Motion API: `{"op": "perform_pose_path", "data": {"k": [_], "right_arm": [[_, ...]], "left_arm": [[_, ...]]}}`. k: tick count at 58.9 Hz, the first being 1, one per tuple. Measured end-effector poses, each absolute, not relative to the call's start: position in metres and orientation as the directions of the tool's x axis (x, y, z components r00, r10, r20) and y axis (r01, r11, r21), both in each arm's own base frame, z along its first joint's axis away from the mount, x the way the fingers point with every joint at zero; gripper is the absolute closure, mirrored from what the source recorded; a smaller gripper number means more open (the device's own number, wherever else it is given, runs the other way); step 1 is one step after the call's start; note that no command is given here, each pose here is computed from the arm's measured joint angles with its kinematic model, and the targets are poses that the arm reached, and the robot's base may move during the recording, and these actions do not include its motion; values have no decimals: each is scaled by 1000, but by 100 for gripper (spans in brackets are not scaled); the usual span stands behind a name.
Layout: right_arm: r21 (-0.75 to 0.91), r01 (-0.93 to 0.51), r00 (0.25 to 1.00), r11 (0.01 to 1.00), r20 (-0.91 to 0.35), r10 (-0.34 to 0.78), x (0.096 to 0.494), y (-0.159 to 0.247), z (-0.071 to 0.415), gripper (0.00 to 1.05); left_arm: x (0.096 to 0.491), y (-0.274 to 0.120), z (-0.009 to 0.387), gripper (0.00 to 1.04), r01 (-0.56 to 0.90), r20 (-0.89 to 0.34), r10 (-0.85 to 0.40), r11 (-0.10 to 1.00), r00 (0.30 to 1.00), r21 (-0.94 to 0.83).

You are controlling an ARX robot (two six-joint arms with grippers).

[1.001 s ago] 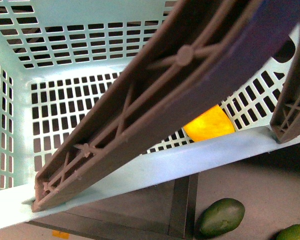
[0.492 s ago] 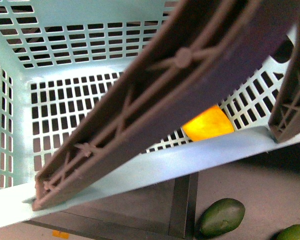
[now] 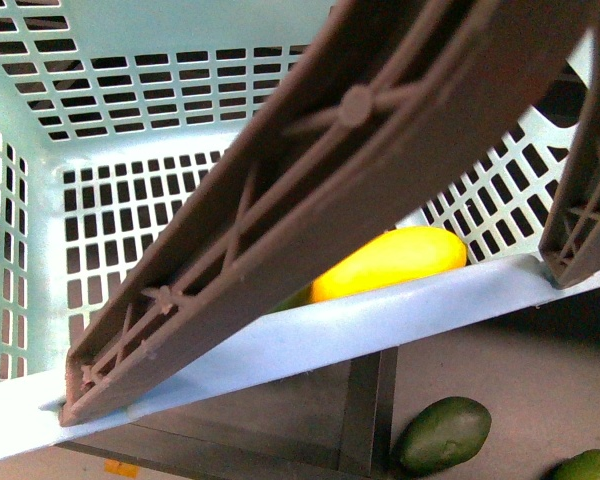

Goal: Pick mango and avocado into basket

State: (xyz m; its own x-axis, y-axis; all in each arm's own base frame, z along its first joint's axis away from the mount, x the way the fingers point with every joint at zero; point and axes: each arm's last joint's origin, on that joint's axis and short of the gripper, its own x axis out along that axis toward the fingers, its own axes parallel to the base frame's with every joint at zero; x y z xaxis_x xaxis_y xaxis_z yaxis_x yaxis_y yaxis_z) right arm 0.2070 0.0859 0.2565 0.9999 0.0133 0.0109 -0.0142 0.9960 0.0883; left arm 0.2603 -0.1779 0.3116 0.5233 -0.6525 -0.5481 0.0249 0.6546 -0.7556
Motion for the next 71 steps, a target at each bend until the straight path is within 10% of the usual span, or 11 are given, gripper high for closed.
{"op": "perform_pose_path", "data": {"k": [27,71], "right_arm": [[6,-14,1000,1000,-6,14,167,36,208,103],[5,2,1000,1000,-8,-2,131,1,178,103]], "left_arm": [[260,-178,312,101,27,-548,-653,655,523,-755],[260,-178,312,101,26,-548,-653,655,523,-755]]}}
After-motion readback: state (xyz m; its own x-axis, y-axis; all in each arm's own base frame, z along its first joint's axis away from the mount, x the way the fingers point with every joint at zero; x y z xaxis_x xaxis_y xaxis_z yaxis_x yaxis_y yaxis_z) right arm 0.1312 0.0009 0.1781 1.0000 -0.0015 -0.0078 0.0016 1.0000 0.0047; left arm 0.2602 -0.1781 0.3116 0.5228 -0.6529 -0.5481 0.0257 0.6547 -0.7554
